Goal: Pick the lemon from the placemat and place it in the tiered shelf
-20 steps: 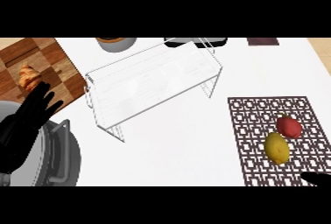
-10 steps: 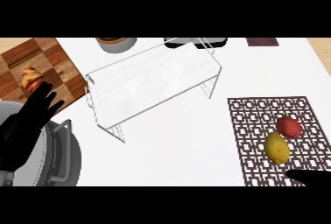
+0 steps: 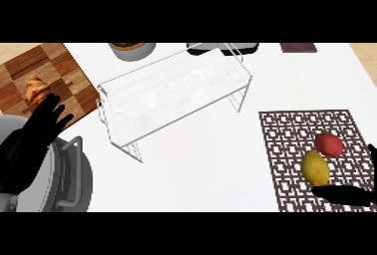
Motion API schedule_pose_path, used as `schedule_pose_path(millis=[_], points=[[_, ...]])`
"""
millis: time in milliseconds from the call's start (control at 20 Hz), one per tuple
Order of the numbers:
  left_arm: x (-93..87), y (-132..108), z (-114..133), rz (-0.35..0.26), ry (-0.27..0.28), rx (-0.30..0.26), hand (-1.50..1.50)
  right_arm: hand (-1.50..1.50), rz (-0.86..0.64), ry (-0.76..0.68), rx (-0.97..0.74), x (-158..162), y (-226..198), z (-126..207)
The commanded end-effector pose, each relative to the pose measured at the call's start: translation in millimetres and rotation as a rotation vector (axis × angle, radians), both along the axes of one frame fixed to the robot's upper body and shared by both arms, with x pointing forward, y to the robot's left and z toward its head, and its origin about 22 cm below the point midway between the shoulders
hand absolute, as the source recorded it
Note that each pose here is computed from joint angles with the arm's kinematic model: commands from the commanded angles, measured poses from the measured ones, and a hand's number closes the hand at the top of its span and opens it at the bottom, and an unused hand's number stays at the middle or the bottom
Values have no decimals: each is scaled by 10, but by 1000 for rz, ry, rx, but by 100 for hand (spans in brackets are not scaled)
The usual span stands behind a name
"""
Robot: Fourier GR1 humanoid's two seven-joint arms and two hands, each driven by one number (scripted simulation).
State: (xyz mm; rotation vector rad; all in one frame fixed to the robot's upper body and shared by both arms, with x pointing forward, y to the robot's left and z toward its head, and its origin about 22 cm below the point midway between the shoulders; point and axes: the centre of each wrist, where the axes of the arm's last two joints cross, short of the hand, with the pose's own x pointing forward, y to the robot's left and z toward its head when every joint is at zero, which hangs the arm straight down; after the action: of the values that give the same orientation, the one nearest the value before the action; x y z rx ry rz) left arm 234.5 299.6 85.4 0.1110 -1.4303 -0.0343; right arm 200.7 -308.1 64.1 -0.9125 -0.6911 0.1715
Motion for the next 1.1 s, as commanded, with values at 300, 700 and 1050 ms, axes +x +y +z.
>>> schedule_pose_path(millis=[300,700,1050], points=[[-107,-55,-627,67,272,-60,0,-150,-90,82,-50,159,119,-241],[-116,10,-637,63,274,-51,0,-150,-102,39,-83,325,30,-321],[-195,-12,-706,57,290,-59,0,-150,-86,20,-83,324,82,-517]])
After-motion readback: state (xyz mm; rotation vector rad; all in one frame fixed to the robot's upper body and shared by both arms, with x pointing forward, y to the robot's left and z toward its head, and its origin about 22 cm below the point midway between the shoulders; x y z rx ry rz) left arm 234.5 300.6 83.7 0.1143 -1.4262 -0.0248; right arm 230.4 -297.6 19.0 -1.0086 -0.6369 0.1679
